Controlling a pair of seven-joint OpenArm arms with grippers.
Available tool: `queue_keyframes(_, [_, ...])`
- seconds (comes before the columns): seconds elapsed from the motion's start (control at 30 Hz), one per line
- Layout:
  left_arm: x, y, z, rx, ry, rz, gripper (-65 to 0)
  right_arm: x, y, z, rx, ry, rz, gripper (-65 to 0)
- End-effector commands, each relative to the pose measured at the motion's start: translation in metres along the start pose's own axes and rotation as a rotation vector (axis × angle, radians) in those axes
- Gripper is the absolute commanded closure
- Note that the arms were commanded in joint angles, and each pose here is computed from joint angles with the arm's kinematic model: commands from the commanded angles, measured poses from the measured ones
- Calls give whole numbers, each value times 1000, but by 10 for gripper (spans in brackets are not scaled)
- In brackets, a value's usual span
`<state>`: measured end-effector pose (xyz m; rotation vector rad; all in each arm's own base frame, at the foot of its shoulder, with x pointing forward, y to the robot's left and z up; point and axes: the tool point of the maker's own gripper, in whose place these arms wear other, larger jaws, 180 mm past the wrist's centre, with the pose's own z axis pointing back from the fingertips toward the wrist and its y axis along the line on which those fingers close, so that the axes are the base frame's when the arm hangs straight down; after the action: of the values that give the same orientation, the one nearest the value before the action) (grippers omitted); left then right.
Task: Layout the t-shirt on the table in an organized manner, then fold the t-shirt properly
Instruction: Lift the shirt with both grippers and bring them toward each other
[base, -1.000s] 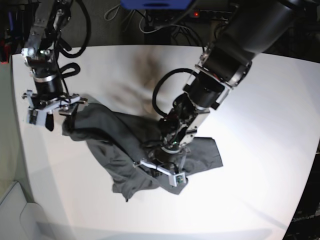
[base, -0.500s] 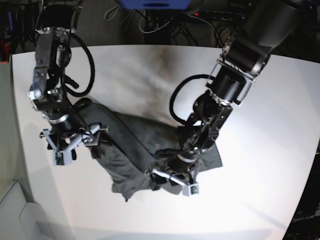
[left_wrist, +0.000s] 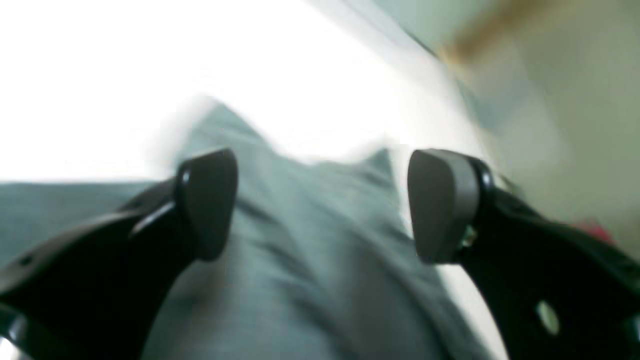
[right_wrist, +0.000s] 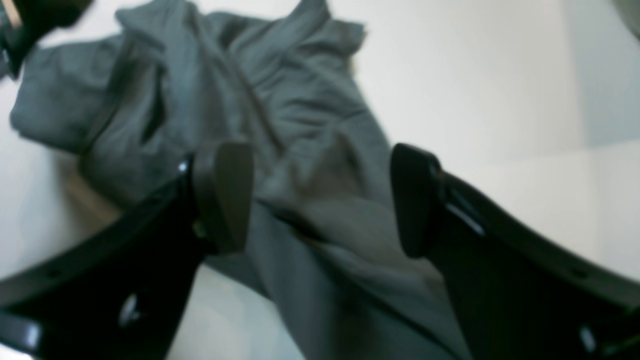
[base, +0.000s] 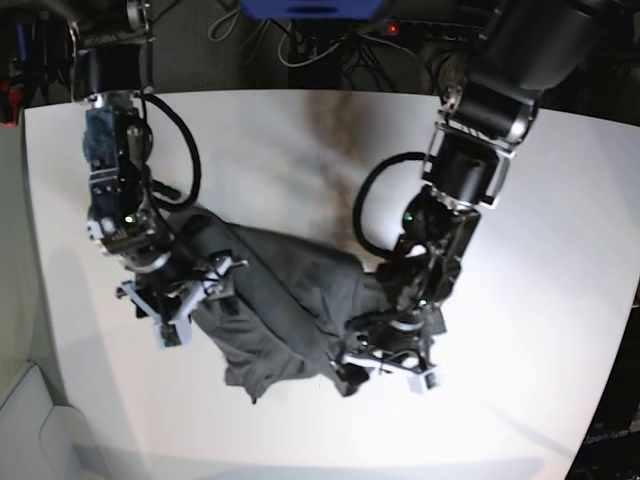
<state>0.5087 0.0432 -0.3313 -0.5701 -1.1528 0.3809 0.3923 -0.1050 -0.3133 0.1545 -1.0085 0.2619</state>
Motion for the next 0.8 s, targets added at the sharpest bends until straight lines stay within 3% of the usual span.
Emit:
queue_keyframes(0.0, [22, -19, -4, -55, -39, 1, -519, 28, 0, -1, 6, -75, 11, -436])
queue_keyframes(0.27, [65, 47, 20, 42, -74, 17, -519, 36, 20, -34, 61, -34, 34, -435])
queue_keyframes(0.53, [82, 74, 37, 75, -104, -28, -519, 21, 39, -54, 107, -42, 51, -435])
queue_keyframes(0.77, [83, 79, 40, 82, -105, -30, -519, 10, 34, -65, 100, -43, 34, -434])
